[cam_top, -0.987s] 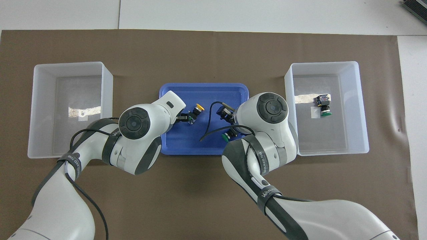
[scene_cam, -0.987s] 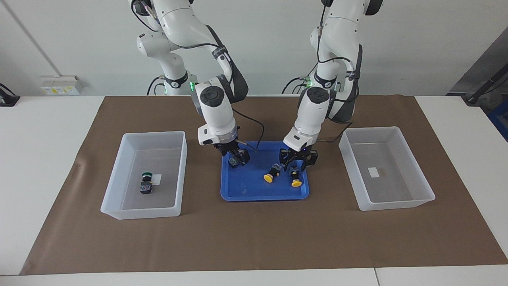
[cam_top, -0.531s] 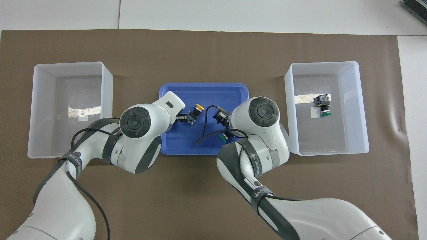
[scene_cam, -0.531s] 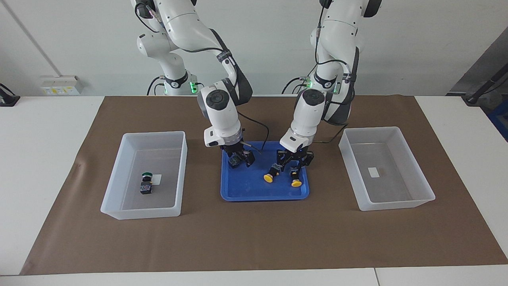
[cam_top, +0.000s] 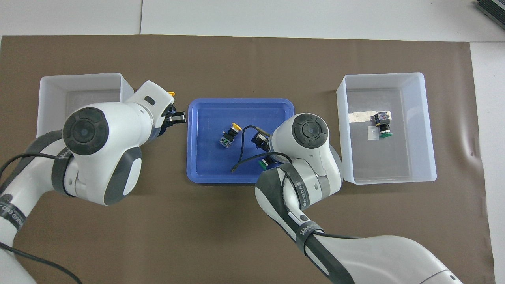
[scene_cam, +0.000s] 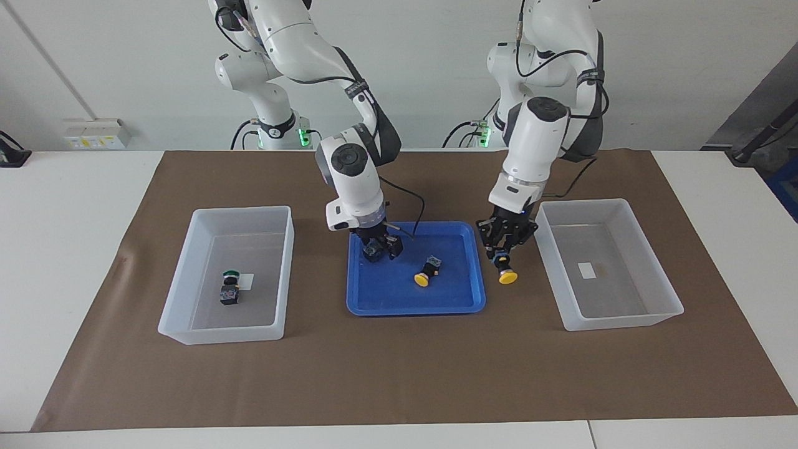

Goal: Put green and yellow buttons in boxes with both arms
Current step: 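Carry the yellow button to the left box while the right gripper lifts green, then release the yellow button in the left box while the right gripper places green, then reach the left gripper to the last yellow button while the right gripper withdraws, then grasp the last yellow button with the left gripper and lift it, then carry the yellow button into the left box with the left gripper, then lower and release the yellow button inside the left box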

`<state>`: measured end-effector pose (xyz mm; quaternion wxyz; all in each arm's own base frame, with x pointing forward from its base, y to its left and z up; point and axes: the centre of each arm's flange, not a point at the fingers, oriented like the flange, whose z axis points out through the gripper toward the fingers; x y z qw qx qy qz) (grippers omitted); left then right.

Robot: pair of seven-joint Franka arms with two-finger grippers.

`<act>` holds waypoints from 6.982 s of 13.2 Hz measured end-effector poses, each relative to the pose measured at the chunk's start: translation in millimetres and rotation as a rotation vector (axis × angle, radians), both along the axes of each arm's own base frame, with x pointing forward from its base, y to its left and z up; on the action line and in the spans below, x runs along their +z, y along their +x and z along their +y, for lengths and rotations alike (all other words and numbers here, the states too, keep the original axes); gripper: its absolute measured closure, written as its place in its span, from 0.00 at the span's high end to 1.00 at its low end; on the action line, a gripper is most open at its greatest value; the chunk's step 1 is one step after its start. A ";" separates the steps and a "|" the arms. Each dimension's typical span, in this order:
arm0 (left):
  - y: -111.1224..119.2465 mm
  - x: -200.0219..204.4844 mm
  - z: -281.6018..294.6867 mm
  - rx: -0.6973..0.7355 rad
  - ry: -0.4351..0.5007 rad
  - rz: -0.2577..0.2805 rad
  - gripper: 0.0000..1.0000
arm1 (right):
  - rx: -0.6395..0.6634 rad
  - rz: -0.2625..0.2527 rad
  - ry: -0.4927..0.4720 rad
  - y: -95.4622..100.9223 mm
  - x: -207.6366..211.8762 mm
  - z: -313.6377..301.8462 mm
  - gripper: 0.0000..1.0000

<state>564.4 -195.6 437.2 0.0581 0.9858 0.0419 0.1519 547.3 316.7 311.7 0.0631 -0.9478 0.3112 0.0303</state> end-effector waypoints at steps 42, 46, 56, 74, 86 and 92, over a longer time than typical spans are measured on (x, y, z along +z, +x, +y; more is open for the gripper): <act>52.6 27.9 9.1 -0.134 0.042 -0.011 1.00 | 0.846 -0.182 -0.080 24.5 46.3 -307.7 1.00; 41.1 10.3 -41.5 -0.097 -0.001 -0.013 1.00 | 0.655 -0.229 -0.158 42.1 93.3 -304.6 1.00; -30.2 -119.1 -162.2 -0.408 0.022 -0.026 1.00 | 0.493 -0.149 -0.162 15.1 297.3 -355.5 1.00; 17.2 22.1 60.9 -0.145 0.075 -0.025 0.42 | 0.487 -0.081 -0.138 -0.4 299.7 -343.3 1.00; 8.7 -34.3 229.2 0.134 0.080 0.088 0.42 | 0.487 -0.081 -0.138 -0.9 299.8 -343.3 1.00; -7.5 -85.5 224.8 0.177 0.066 0.114 0.42 | 0.488 -0.074 -0.136 -2.4 304.2 -342.7 1.00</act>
